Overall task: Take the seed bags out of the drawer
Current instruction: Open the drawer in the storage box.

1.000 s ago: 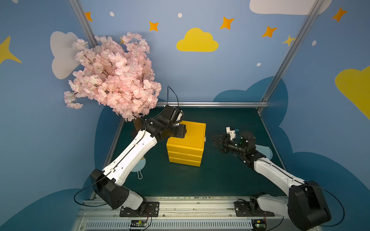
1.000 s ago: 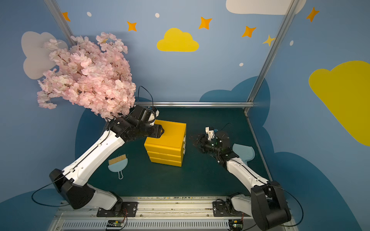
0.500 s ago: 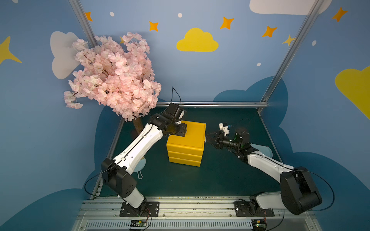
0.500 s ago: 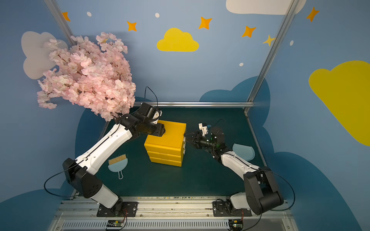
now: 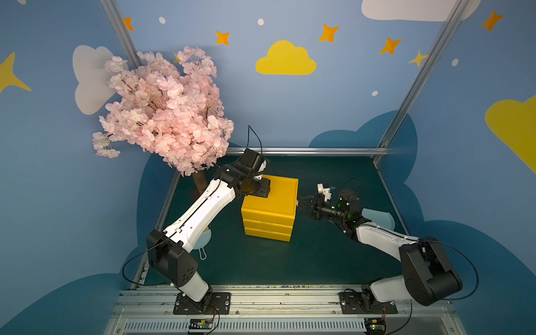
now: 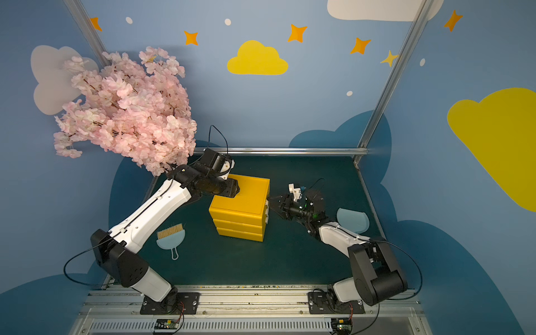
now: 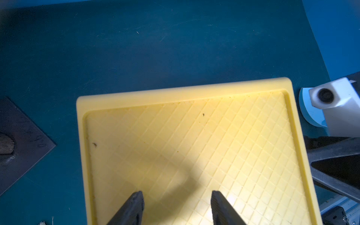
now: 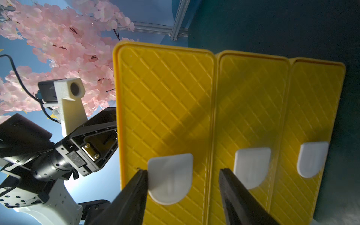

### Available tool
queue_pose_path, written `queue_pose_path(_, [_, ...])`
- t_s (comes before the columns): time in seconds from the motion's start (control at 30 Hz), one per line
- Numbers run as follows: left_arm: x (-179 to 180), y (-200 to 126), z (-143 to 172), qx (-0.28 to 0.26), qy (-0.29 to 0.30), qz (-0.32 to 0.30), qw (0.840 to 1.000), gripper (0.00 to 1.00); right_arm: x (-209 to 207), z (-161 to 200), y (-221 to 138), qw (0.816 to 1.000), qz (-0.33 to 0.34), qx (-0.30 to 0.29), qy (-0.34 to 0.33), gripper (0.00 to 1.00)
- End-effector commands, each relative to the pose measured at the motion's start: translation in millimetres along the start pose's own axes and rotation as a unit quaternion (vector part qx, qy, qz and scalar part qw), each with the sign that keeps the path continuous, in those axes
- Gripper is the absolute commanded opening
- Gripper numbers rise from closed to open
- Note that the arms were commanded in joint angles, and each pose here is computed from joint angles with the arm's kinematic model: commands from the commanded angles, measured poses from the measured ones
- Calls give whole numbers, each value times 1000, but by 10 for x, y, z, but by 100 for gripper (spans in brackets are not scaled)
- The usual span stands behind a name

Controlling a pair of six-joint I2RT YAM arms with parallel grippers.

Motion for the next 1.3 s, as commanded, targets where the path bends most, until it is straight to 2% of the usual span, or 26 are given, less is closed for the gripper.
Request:
queue_pose_path(0.0, [1, 22, -18, 5, 1, 6, 1000, 61, 77, -46, 11, 999, -34, -9, -14, 61])
queue_pose_path(0.33, [12, 59, -7, 9, -2, 7, 1000, 60, 57, -81, 122, 997, -77, 12, -17, 59])
queue_pose_path(0.63, [32, 71, 13, 12, -5, 7, 1000, 60, -28, -37, 287, 990, -134, 31, 0, 49])
queue_pose_path(1.0, [69, 48, 29, 11, -8, 6, 1000, 60, -68, 112, 258, 991, -129, 39, 1, 44])
queue_pose_path(1.27, [102, 78, 76, 19, -11, 3, 1000, 60, -75, 110, 230, 991, -128, 40, 3, 34])
Point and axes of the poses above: each gripper's point midway between its finger pads, its own y axis out along the fingers, its own x axis along the line the jaws close on, z = x × y, the point moved 8 cm from there along -y, back along the fingers, and after that the axes turned 2 degrees about -y, right-handed, at the moved point
